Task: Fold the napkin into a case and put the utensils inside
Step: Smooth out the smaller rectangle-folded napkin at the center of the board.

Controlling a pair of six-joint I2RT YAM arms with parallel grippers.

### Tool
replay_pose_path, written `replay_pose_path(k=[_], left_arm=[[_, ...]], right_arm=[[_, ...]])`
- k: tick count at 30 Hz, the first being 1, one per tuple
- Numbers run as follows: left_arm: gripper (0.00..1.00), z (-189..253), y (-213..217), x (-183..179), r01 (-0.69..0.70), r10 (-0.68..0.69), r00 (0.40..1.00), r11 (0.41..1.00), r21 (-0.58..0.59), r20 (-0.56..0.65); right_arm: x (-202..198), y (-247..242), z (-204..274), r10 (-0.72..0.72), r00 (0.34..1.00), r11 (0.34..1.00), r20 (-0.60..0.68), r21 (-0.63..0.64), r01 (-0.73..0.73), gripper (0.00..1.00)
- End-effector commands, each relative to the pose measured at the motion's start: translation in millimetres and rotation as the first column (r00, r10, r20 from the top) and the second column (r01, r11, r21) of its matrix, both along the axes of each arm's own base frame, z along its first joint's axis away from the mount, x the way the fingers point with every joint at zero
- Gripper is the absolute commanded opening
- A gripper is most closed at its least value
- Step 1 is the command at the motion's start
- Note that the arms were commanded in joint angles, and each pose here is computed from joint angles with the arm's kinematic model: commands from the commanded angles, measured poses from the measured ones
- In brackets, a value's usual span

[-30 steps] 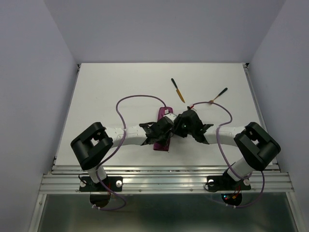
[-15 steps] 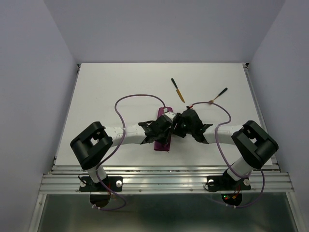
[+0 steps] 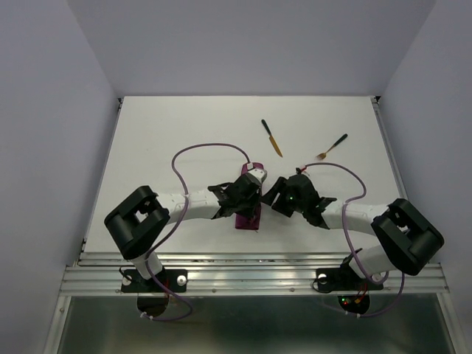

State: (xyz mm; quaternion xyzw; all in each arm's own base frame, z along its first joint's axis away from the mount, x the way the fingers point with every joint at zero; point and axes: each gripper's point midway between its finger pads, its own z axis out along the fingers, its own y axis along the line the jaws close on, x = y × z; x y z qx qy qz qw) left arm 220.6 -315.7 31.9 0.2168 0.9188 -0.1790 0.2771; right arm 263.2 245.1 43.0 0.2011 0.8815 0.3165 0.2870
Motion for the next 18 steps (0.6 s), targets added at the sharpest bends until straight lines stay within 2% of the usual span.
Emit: replay_pose_path(k=[1,5,11,18], left_arm=[[0.0,22,-8,5,0.006,-0.002,0.999,0.997,-0.083,0.04],[0.0,28,-12,6,0.013,-0.008,0.999,0.995,-0.102,0.046],[0.0,31,-12,7,0.015,-0.009,0.999,0.994,-0.111,0.05],[0.0,34,-14,8,0.015,-0.008,0.998,0.992,-0.125,0.055]], right_arm=[[4,11,7,0.066,0.997,0.998,0.034,-0.005,-0.066,0.7],[1,34,-1,0.184,0.983,0.982,0.009,0.026,-0.184,0.71],[3,41,-7,0.213,0.977,0.977,0.002,0.031,-0.213,0.69],[0,39,-21,0.218,0.975,0.976,-0.044,0.006,-0.218,0.56]])
